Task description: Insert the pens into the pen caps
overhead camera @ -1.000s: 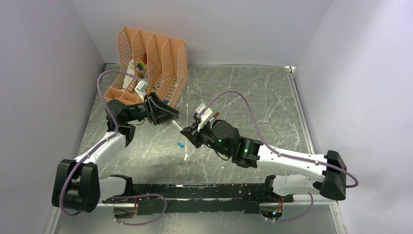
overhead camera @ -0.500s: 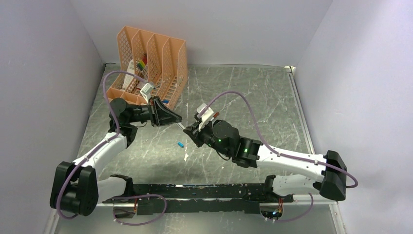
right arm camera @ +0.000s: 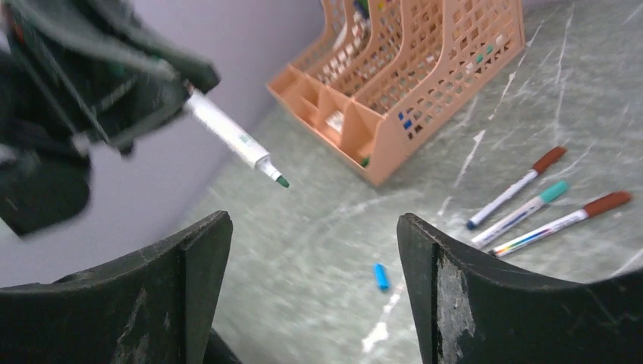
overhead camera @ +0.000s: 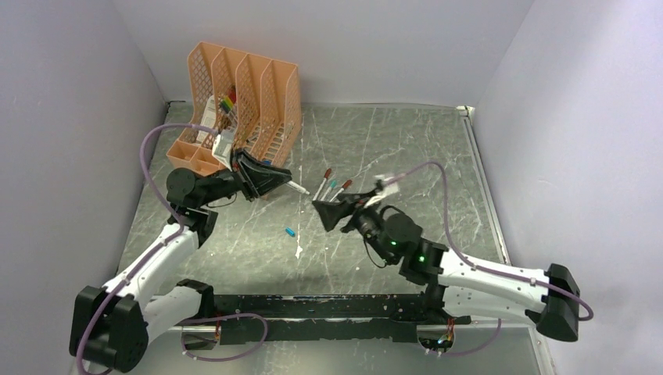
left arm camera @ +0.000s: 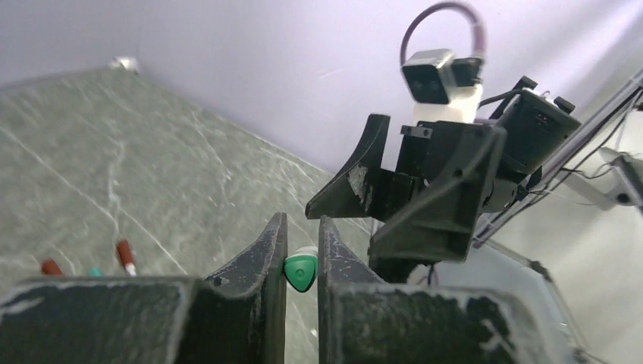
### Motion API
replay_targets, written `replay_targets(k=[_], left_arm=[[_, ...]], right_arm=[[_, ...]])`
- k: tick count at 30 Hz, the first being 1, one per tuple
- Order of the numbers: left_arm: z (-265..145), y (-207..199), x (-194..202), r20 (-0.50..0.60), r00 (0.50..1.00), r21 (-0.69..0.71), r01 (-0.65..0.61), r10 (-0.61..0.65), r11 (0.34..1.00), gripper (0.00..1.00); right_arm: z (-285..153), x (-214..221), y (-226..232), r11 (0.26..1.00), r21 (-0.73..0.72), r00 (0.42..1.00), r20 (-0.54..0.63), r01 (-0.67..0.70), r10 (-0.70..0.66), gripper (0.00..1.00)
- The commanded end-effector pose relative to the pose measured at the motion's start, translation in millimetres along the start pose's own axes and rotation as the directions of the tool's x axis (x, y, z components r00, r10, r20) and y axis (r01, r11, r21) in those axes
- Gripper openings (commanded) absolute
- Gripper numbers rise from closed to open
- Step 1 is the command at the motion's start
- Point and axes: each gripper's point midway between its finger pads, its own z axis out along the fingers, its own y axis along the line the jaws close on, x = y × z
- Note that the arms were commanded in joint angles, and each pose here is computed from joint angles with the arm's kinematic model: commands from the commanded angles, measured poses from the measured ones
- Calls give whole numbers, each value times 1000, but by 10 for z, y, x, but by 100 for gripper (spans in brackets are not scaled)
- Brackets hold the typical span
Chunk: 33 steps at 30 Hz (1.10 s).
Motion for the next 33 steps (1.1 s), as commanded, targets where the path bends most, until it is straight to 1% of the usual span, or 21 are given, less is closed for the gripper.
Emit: replay_targets(k=[1, 2, 4, 6, 8, 9, 10, 11, 14, 16, 17, 20, 22, 25, 28, 30, 32, 33], left_arm=[[140, -14, -298, 91, 952, -87, -284, 291, 955, 7], [161, -35, -331, 100, 944, -88, -306, 314, 948, 7], [193, -63, -369, 123, 924, -90, -353, 362, 931, 7], [203, -123, -382, 166, 886, -86, -424, 432, 902, 7], [175, -156, -348, 207, 818, -96, -529, 537, 843, 7], [153, -201, -341, 232, 770, -95, -591, 595, 801, 7], [130, -231, -331, 252, 733, -97, -630, 632, 770, 7], [122, -249, -326, 264, 710, -96, -654, 653, 750, 7], [125, -262, -285, 266, 674, -90, -695, 689, 714, 7], [140, -273, -260, 265, 628, -101, -737, 732, 668, 7], [153, -273, -258, 264, 613, -110, -748, 745, 654, 7], [237, -284, -242, 251, 586, -112, -773, 770, 625, 7], [314, -324, -214, 251, 573, -101, -786, 780, 609, 7], [456, -330, -92, 224, 569, -68, -801, 791, 595, 7], [540, -345, 4, 216, 563, -58, -808, 798, 586, 7], [575, -358, 40, 216, 567, -45, -807, 795, 588, 7], [603, -350, 73, 210, 571, -42, -805, 793, 591, 7], [613, -330, 88, 203, 572, -45, -805, 795, 591, 7]], right_arm=[[-191, -542, -79, 873, -98, 839, 243, -478, 487, 78], [-236, -598, -72, 835, -152, 795, 255, -529, 550, 77], [-296, -675, -77, 780, -243, 736, 258, -577, 626, 77], [-305, -752, -135, 726, -298, 683, 249, -620, 686, 76], [-317, -809, -158, 650, -358, 617, 217, -670, 756, 75], [-311, -826, -184, 621, -377, 591, 207, -687, 780, 75], [-301, -830, -204, 591, -393, 566, 192, -705, 802, 74], [-288, -827, -208, 565, -406, 545, 175, -719, 820, 74], [-187, -782, -165, 513, -416, 515, 117, -751, 849, 74], [-114, -732, -100, 476, -418, 496, 68, -773, 866, 75], [-71, -695, -89, 453, -417, 479, 47, -788, 877, 75], [-23, -708, -32, 357, -465, 406, -6, -810, 914, 77], [33, -691, -13, 318, -476, 377, -31, -820, 926, 77], [116, -718, 48, 284, -491, 357, -60, -824, 932, 77], [204, -760, 101, 273, -493, 352, -74, -826, 933, 77], [249, -780, 128, 270, -490, 351, -79, -829, 933, 76], [273, -804, 145, 262, -494, 346, -85, -829, 934, 68], [282, -804, 155, 255, -494, 342, -92, -831, 935, 61]])
